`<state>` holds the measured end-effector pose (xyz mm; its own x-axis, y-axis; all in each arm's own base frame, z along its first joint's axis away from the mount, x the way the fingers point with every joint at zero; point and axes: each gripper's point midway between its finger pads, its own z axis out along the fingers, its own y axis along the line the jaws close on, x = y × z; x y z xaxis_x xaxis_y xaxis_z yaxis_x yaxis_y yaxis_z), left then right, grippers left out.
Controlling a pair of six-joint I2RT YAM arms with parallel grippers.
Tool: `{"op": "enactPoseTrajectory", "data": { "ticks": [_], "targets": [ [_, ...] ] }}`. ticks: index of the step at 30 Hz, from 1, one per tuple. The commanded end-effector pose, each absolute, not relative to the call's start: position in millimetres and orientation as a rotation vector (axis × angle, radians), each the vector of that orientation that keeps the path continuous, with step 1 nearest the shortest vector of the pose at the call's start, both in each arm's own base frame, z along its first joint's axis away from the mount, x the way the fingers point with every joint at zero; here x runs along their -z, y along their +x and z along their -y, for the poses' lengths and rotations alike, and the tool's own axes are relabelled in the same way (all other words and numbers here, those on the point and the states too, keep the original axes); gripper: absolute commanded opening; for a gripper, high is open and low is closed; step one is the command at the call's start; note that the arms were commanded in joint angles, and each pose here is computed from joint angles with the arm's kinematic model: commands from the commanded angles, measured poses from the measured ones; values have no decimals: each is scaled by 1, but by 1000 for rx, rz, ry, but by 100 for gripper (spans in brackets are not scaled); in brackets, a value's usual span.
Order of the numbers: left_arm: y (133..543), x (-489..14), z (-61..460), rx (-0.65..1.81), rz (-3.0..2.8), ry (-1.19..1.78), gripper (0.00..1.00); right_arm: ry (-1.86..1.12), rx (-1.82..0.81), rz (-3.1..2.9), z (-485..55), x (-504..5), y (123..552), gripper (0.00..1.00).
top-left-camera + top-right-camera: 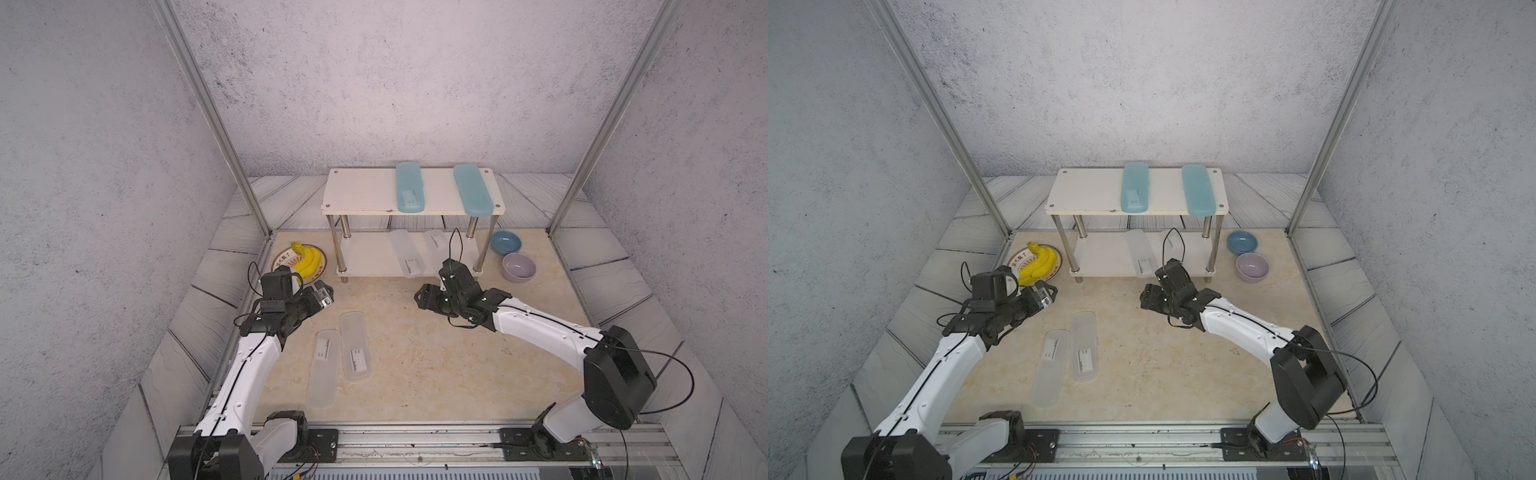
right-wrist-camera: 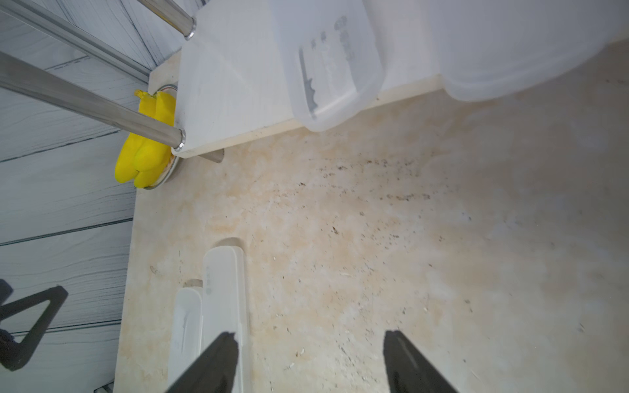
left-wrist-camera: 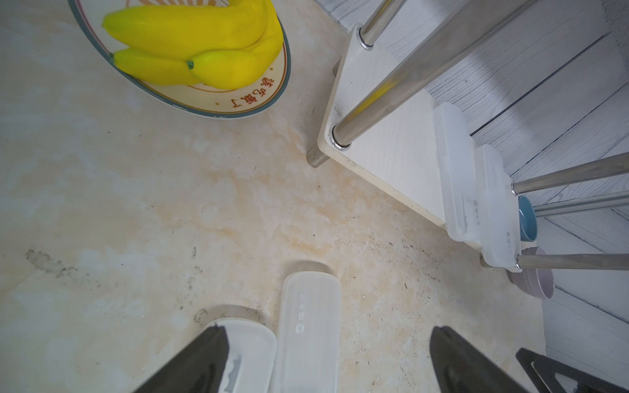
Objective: Place the pencil cases on the shelf according to color
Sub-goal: Move the pencil case to the center of the board.
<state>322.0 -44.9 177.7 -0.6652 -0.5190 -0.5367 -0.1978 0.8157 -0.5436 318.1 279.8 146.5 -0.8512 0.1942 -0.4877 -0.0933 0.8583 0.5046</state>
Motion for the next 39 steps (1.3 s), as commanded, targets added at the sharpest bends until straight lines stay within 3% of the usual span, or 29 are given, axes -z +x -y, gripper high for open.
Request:
{"op": "enactPoseTrajectory", "data": {
  "ticks": [1, 12, 14, 26, 39],
  "targets": [
    [317, -166, 41, 579, -2275, -611, 99, 2, -554, -2580, -263, -118, 294, 80],
    [317, -146, 23, 515, -2320, -745, 99, -286, -574, -2648, -343, -102, 261, 93],
    [314, -143, 17, 485, -2321, -769, 99, -371, -565, -2648, -364, -101, 258, 100],
    [305, -133, -26, 488, -2249, -955, 99, -655, -422, -2758, -423, -65, 236, 100],
    [294, -120, -33, 467, -2261, -1018, 99, -800, -308, -2775, -464, -47, 215, 100]
  ]
}}
